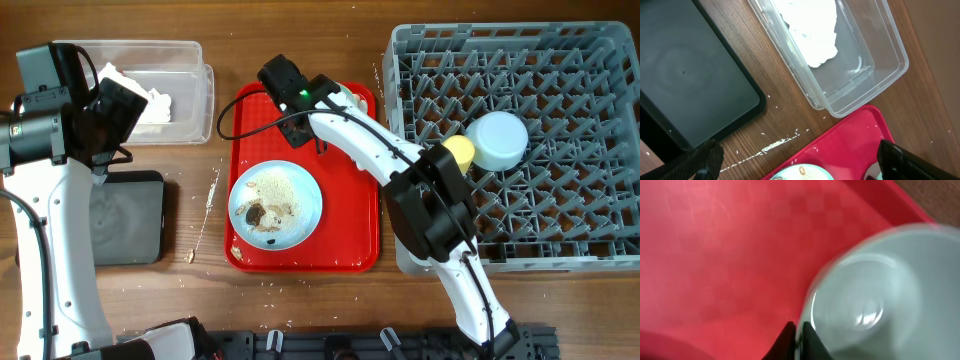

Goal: Sort waste into correct bins and load items into the dishwasher rack

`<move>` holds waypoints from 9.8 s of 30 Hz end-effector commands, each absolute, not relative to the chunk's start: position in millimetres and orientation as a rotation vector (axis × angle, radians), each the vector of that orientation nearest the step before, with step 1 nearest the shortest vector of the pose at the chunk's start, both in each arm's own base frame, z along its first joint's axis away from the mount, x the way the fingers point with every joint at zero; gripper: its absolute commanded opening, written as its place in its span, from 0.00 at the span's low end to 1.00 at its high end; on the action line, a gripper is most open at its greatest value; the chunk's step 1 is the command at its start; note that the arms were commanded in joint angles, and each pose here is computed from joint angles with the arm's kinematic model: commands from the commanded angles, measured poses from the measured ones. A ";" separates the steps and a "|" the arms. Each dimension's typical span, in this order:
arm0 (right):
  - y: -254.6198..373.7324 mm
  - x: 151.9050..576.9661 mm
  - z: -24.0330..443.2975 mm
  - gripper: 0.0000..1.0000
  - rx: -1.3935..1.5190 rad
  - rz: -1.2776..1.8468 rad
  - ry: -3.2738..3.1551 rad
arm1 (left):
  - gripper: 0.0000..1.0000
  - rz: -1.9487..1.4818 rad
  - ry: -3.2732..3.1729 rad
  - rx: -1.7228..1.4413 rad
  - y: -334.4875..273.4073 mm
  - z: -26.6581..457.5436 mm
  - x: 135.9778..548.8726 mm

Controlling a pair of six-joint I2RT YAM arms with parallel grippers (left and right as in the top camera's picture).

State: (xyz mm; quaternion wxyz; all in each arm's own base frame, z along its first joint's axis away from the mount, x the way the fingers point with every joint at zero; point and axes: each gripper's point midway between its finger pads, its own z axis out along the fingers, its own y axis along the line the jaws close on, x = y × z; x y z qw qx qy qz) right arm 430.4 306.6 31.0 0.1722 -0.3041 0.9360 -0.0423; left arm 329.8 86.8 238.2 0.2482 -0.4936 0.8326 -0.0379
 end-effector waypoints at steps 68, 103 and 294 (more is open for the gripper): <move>-101.2 247.1 165.8 0.36 1.016 0.605 2.802 | 1.00 -0.081 2.268 -1.354 90.5 236.0 329.4; 131.0 339.7 244.1 0.60 0.133 0.672 2.434 | 1.00 -0.081 2.268 -1.355 90.6 236.0 329.3; 216.8 413.8 261.3 1.00 -0.237 0.772 2.521 | 1.00 -0.082 2.268 -1.354 90.5 236.1 329.4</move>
